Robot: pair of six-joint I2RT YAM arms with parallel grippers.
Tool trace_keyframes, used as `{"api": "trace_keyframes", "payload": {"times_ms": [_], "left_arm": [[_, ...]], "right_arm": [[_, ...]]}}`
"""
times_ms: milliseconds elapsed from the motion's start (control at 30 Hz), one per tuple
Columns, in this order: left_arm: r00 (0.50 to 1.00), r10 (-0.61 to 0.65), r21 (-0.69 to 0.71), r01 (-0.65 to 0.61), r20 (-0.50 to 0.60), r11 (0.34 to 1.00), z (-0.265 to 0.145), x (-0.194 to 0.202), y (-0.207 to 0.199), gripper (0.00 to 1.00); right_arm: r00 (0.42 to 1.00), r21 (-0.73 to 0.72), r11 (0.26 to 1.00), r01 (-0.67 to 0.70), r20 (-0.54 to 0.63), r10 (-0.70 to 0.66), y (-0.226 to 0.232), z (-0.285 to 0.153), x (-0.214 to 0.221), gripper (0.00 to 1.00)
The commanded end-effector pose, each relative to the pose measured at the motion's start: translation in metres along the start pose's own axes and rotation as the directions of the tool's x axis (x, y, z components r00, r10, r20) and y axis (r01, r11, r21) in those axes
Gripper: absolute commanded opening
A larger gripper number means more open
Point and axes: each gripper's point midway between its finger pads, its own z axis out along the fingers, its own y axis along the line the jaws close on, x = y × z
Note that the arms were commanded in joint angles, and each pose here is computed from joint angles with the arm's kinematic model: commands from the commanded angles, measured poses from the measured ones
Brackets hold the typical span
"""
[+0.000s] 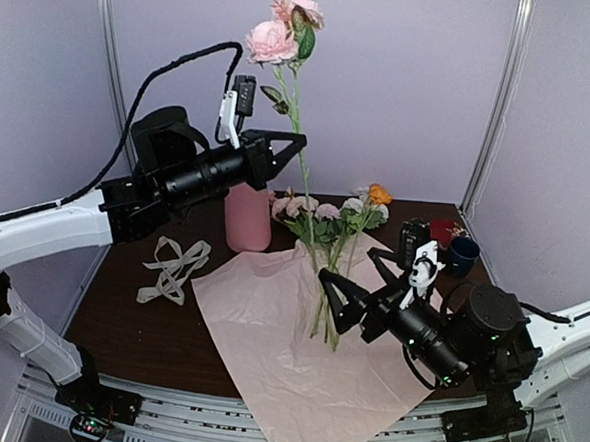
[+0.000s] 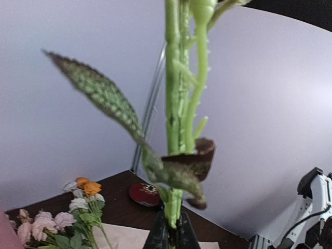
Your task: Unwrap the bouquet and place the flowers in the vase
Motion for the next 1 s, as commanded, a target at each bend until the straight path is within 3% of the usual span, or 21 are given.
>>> {"api": "trace_keyframes", "payload": {"times_ms": [0, 233, 467, 700, 967], "left_arm": [[0.985, 0.099, -0.23, -0.065, 0.141, 0.971, -0.029, -0.08, 0.043, 0.0], [0.93, 0.295, -0.478, -0.16, 0.221, 0.864, -0.067, -0.163, 0.065, 0.0], [0.897, 0.382, -0.597, -0.184, 0.223, 0.781, -0.073, -0.201, 0.105, 0.0], [0.908, 0.319, -0.578, -0.111, 0.272, 0.808, -0.064, -0.223, 0.176, 0.0], [0.948, 0.233, -0.495, -0.098, 0.217, 0.863, -0.024, -0.19, 0.206, 0.0]], "right_arm": [[1.0, 0.126, 0.992, -0.017, 0.024, 0.014, -0.035, -0.01, -0.015, 1.0], [0.999, 0.3, 0.953, -0.051, 0.007, 0.051, -0.095, -0.014, -0.005, 1.0], [0.992, 0.349, 0.929, -0.123, 0.062, 0.108, -0.133, -0.018, -0.004, 1.0], [0.996, 0.378, 0.922, -0.084, 0.036, 0.076, -0.144, -0.006, -0.011, 1.0], [0.999, 0.406, 0.913, -0.041, 0.005, 0.042, -0.157, 0.009, -0.017, 1.0]]}}
